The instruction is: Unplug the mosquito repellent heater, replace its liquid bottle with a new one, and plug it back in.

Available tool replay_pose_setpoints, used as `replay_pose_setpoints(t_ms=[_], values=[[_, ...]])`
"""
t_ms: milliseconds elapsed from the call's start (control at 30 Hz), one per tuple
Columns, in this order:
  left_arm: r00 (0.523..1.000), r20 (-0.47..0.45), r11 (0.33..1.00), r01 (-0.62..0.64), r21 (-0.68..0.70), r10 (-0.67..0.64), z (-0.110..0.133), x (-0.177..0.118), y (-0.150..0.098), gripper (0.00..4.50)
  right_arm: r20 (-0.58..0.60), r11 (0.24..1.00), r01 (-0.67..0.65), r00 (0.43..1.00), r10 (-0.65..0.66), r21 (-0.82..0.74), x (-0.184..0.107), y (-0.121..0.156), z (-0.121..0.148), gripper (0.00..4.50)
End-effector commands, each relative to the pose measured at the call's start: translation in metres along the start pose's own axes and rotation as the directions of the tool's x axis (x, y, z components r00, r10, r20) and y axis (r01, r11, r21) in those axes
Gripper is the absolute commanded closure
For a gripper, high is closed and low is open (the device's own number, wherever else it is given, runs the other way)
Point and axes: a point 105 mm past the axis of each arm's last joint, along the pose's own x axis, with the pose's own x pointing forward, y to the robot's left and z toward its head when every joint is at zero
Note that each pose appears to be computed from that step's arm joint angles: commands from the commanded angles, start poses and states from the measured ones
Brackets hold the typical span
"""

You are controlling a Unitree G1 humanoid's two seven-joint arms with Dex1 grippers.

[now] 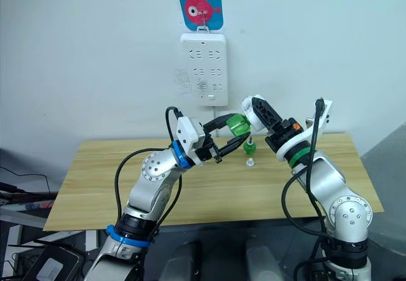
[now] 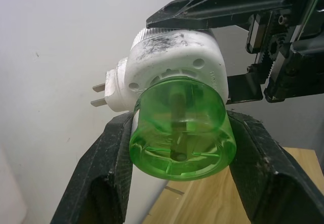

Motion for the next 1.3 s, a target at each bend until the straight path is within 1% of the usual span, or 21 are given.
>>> replay_pose_setpoints(t_ms=[33, 167, 233, 267, 333, 367, 400, 433, 467, 533, 567, 600, 667, 733, 800, 867, 933, 1033, 1100, 1200, 1300], values=[[0.998, 0.049, 0.998, 0.027, 0.048, -0.029, 0.012, 0.009, -0.008, 2.18, -0.023, 0.997, -0.079, 0.997, 0.079, -0.007, -0.001, 0.017, -0.003, 1.38], [0.999, 0.031, 0.999, 0.011, 0.053, -0.013, 0.008, 0.009, -0.006, 2.18, -0.028, 0.997, -0.081, 0.996, 0.081, -0.012, -0.002, 0.018, -0.002, 1.38], [1.000, 0.010, 0.999, -0.021, 0.039, 0.021, 0.005, 0.007, 0.001, 1.45, -0.023, 0.997, -0.077, 0.997, 0.077, -0.014, -0.002, 0.017, -0.001, 1.38], [0.999, -0.003, 0.999, -0.033, 0.033, 0.033, 0.003, 0.006, 0.004, 1.23, -0.021, 0.997, -0.074, 0.997, 0.073, -0.018, -0.003, 0.016, 0.000, 1.38], [0.998, -0.046, 0.999, -0.037, 0.005, 0.037, -0.004, 0.001, 0.007, 0.60, -0.011, 0.997, -0.068, 0.998, 0.068, -0.023, -0.004, 0.016, 0.003, 1.38], [0.996, -0.080, 0.999, -0.043, -0.008, 0.042, -0.008, -0.006, 0.011, 0.19, 0.003, 0.997, -0.059, 0.998, 0.059, -0.039, -0.005, 0.014, 0.007, 1.38], [0.993, -0.106, 0.998, -0.052, -0.023, 0.049, -0.010, -0.014, 0.014, 0.00, 0.023, 0.997, -0.039, 0.999, 0.040, -0.068, -0.006, 0.011, 0.012, 1.38], [0.991, -0.122, 0.998, -0.058, -0.033, 0.054, -0.011, -0.019, 0.017, 0.00, 0.036, 0.996, -0.024, 0.999, 0.027, -0.089, -0.007, 0.010, 0.016, 1.38], [0.987, -0.143, 0.995, -0.084, -0.051, 0.076, -0.012, -0.027, 0.023, 0.00, 0.034, 0.990, -0.016, 0.999, 0.021, -0.142, -0.009, 0.008, 0.020, 1.38], [0.972, -0.192, 0.985, -0.150, -0.085, 0.132, -0.015, -0.042, 0.038, 0.00, 0.023, 0.958, -0.001, 1.000, 0.008, -0.286, -0.011, 0.007, 0.025, 1.38], [0.965, -0.216, 0.981, -0.173, -0.092, 0.150, -0.016, -0.050, 0.045, 0.00, 0.014, 0.927, 0.001, 1.000, 0.005, -0.375, -0.012, 0.008, 0.027, 1.38], [0.960, -0.230, 0.978, -0.184, -0.096, 0.158, -0.015, -0.055, 0.049, 0.00, 0.010, 0.903, 0.001, 1.000, 0.004, -0.430, -0.012, 0.008, 0.029, 1.38], [0.949, -0.256, 0.974, -0.210, -0.085, 0.182, -0.012, -0.063, 0.066, 0.00, -0.008, 0.830, -0.015, 1.000, 0.012, -0.557, -0.013, 0.012, 0.031, 1.38], [0.943, -0.272, 0.971, -0.224, -0.081, 0.195, -0.010, -0.065, 0.077, 0.00, -0.021, 0.777, -0.029, 1.000, 0.021, -0.628, -0.014, 0.014, 0.032, 1.38], [0.937, -0.285, 0.967, -0.238, -0.092, 0.204, -0.007, -0.064, 0.096, 0.00, -0.040, 0.714, -0.058, 0.998, 0.041, -0.697, -0.013, 0.018, 0.031, 1.38], [0.928, -0.295, 0.960, -0.264, -0.090, 0.227, -0.005, -0.063, 0.114, 0.00, -0.061, 0.678, -0.086, 0.996, 0.062, -0.730, -0.012, 0.023, 0.028, 1.38], [0.916, -0.296, 0.949, -0.306, -0.074, 0.273, -0.004, -0.063, 0.134, 0.00, -0.078, 0.667, -0.108, 0.994, 0.075, -0.737, -0.011, 0.025, 0.025, 1.38], [0.908, -0.291, 0.940, -0.334, -0.070, 0.301, -0.001, -0.060, 0.153, 0.00, -0.098, 0.654, -0.128, 0.992, 0.083, -0.746, -0.011, 0.027, 0.023, 1.38], [0.914, -0.294, 0.947, -0.312, -0.073, 0.278, -0.001, -0.057, 0.156, 0.00, -0.111, 0.642, -0.138, 0.990, 0.084, -0.754, -0.011, 0.027, 0.021, 1.38], [0.928, -0.295, 0.961, -0.263, -0.089, 0.226, -0.003, -0.048, 0.154, 0.00, -0.122, 0.631, -0.149, 0.989, 0.085, -0.761, -0.011, 0.028, 0.019, 1.38], [0.936, -0.284, 0.965, -0.244, -0.098, 0.208, -0.003, -0.039, 0.154, 0.00, -0.135, 0.623, -0.161, 0.987, 0.089, -0.766, -0.011, 0.029, 0.016, 1.38]])
